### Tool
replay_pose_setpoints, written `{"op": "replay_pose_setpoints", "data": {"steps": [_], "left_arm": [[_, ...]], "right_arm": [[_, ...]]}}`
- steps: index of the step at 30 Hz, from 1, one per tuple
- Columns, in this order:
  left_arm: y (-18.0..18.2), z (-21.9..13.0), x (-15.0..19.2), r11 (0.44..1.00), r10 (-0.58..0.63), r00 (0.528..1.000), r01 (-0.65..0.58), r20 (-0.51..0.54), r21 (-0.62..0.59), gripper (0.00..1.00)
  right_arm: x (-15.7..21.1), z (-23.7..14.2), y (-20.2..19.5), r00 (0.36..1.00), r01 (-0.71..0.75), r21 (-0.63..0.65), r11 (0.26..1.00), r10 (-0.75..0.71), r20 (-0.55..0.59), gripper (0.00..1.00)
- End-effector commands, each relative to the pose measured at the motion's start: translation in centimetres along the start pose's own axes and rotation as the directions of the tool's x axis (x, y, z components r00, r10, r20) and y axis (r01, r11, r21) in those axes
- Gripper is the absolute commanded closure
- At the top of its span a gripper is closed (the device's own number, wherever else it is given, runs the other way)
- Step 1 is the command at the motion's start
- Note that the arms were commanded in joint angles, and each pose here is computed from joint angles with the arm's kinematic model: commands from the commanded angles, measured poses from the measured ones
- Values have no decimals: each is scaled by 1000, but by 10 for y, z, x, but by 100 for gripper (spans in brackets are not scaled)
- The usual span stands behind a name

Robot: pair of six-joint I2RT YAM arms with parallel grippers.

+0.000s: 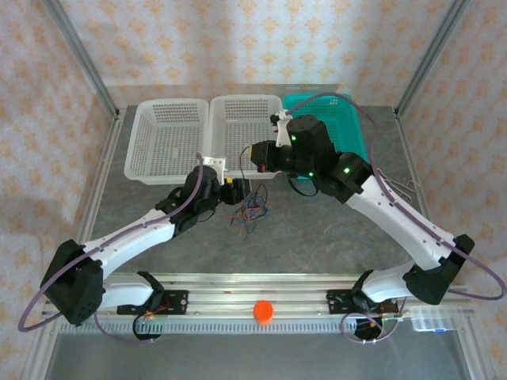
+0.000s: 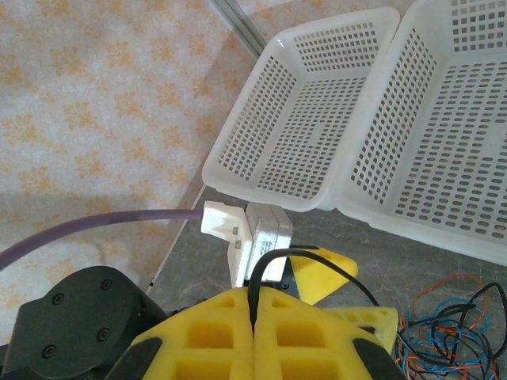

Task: Untangle the cables

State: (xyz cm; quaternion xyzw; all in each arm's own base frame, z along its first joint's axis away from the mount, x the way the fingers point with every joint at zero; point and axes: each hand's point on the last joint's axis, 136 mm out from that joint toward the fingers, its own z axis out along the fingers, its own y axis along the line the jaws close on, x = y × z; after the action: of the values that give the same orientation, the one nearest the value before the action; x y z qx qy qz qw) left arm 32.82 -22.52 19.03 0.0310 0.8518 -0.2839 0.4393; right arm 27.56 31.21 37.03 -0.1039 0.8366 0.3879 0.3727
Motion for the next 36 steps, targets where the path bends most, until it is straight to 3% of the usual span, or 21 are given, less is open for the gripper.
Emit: {"op": "replay_pose_setpoints", "data": {"steps": [1, 7, 11, 16, 21, 27, 31, 33, 36], "left_arm": [[-22, -4, -29, 998, -4, 996, -2, 92, 64, 46], [-21, -4, -34, 998, -27, 993, 21, 111, 56, 82], [-20, -5, -41, 999, -36, 993, 32, 116, 36, 99], [-13, -1, -42, 999, -33, 997, 36, 72, -41, 100], [-15, -6, -44, 997, -33, 998, 36, 46, -66, 100], [-8, -20, -49, 990, -78, 994, 86, 73, -109, 100], [-8, -18, -45, 988, -98, 994, 103, 47, -116, 100], [-11, -18, -45, 989, -98, 995, 102, 36, -105, 100], [-17, -20, -50, 992, -101, 994, 103, 39, -78, 100]], "right_arm": [[-11, -8, 5, 999, -7, -11, 1000, 8, 33, 100], [-12, -9, -1, 999, -21, 15, 1000, 21, 50, 100], [-11, -10, -5, 998, -27, 34, 999, 25, 54, 100], [-14, -14, -29, 994, -49, 151, 987, 33, 105, 99], [-19, -25, -41, 983, -71, 192, 979, 36, 180, 60], [-25, -57, -60, 927, -121, 190, 974, 43, 372, 18], [-19, -74, -87, 872, -144, 241, 960, 7, 490, 11], [-9, -70, -95, 894, -88, 291, 953, -53, 445, 5], [11, -57, -98, 922, -14, 287, 958, -98, 375, 8]]}}
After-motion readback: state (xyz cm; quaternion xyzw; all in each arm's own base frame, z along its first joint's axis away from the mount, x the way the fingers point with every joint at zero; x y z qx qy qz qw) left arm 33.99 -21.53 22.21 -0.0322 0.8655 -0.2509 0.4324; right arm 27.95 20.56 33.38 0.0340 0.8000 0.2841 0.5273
